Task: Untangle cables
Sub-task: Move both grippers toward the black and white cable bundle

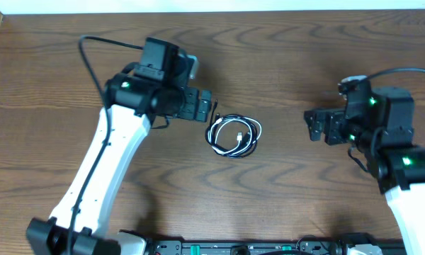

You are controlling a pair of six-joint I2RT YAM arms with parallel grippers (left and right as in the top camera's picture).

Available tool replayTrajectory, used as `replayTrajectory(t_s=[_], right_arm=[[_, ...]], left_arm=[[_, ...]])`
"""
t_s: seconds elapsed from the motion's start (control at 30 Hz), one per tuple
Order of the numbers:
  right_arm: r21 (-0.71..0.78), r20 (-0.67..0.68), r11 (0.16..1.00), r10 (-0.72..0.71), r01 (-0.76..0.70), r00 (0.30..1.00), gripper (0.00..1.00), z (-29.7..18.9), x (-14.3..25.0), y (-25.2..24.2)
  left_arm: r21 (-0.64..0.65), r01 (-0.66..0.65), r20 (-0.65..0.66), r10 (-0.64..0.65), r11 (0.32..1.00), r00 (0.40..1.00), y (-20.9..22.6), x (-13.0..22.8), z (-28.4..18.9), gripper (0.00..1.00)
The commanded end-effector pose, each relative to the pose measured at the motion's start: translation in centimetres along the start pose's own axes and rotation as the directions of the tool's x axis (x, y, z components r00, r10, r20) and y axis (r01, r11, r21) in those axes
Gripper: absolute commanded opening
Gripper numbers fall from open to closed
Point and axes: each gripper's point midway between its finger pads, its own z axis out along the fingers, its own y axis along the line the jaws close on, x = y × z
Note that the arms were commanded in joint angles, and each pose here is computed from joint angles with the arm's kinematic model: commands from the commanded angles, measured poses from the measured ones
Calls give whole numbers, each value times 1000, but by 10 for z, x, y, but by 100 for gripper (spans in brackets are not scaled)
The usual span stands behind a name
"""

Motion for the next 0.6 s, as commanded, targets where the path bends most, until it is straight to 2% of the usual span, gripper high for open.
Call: replayTrajectory(t_s=[0.0, 0.07, 0.1, 0.13, 0.17, 0.23, 0.33, 0.4, 0.5, 0.53, 0.57], right_arm=[[-156, -9, 988, -17, 15, 1000, 99, 7, -7, 25], [-160, -2, 987, -22, 21, 1000, 99, 12, -10, 24], [-167, -4, 986, -15, 14, 1000, 99, 13, -10, 25], [-192, -12, 981, 5, -7, 1000, 99, 13, -10, 29], [-229, -19, 973, 21, -25, 1000, 99, 13, -10, 36], [-248, -14, 968, 24, -27, 1000, 99, 12, -11, 39], [-208, -23, 977, 44, -48, 999, 88, 13, -9, 32], [-162, -47, 982, 93, -99, 995, 86, 15, -5, 24], [-119, -75, 981, 144, -153, 987, 84, 15, 2, 18], [-117, -82, 981, 146, -155, 986, 83, 15, 4, 18], [-117, -85, 981, 146, -155, 986, 82, 15, 4, 18]], left_arm=[[158, 54, -54, -46, 986, 997, -33, 3, 7, 98], [212, 46, -62, -34, 976, 998, -44, 0, 15, 100], [214, 43, -68, -29, 976, 997, -46, 0, 19, 89], [211, 42, -82, -25, 977, 996, -47, 2, 25, 83], [203, 64, -118, -41, 977, 992, -48, 6, 35, 83], [140, 151, -179, -125, 978, 976, -43, 13, 52, 86], [-2, 250, -239, -243, 968, 940, -31, 26, 78, 84], [-117, 293, -246, -314, 949, 917, -20, 34, 93, 83], [-224, 318, -248, -369, 921, 896, -9, 43, 110, 70], [-253, 327, -250, -388, 911, 887, -6, 46, 116, 61], [-276, 335, -250, -404, 901, 880, -4, 48, 121, 58]])
